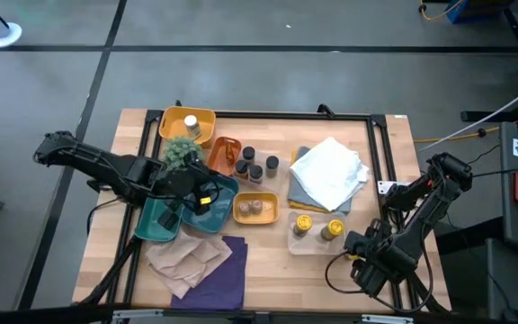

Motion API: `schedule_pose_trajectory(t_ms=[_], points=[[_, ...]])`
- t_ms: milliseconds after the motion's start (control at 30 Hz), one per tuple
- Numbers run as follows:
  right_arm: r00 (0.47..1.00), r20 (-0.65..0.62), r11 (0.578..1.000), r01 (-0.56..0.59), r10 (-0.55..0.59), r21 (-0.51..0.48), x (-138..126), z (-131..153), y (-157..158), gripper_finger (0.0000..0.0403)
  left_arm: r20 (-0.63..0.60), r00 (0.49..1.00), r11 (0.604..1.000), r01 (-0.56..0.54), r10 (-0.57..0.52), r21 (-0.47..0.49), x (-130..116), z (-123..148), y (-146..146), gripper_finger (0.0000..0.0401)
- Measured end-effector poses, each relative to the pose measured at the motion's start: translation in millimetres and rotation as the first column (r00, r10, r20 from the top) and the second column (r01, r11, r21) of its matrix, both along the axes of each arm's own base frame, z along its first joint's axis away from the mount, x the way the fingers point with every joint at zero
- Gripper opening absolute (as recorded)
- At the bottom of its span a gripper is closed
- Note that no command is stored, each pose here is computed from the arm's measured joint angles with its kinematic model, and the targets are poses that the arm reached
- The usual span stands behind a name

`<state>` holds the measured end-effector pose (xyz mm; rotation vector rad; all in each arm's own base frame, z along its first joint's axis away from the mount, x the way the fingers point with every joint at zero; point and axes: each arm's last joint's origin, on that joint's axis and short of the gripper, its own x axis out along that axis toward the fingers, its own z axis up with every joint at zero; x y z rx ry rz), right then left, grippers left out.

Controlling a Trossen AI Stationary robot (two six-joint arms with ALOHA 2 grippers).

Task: Sort spices by type
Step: Put the black seasoning bottle into the top transparent bin

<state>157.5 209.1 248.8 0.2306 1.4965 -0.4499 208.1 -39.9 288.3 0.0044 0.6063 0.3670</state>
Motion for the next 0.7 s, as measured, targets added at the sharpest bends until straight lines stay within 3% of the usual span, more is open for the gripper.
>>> schedule_pose_trajectory(t_ms=[300,700], points=[[1.0,-0.003,0.999,-0.003,0.003,-0.037,-1.8,-7.8,-3.5,0.0285,0.0,1.0,1.0,0.0,0.0,0.0,0.0,0.0,0.0,0.0221],[1.0,0.003,1.0,-0.001,0.001,0.004,-2.9,-34.2,-4.1,0.0285,-0.004,1.0,1.0,0.005,-0.005,0.007,-0.1,-0.1,0.0,0.0221]])
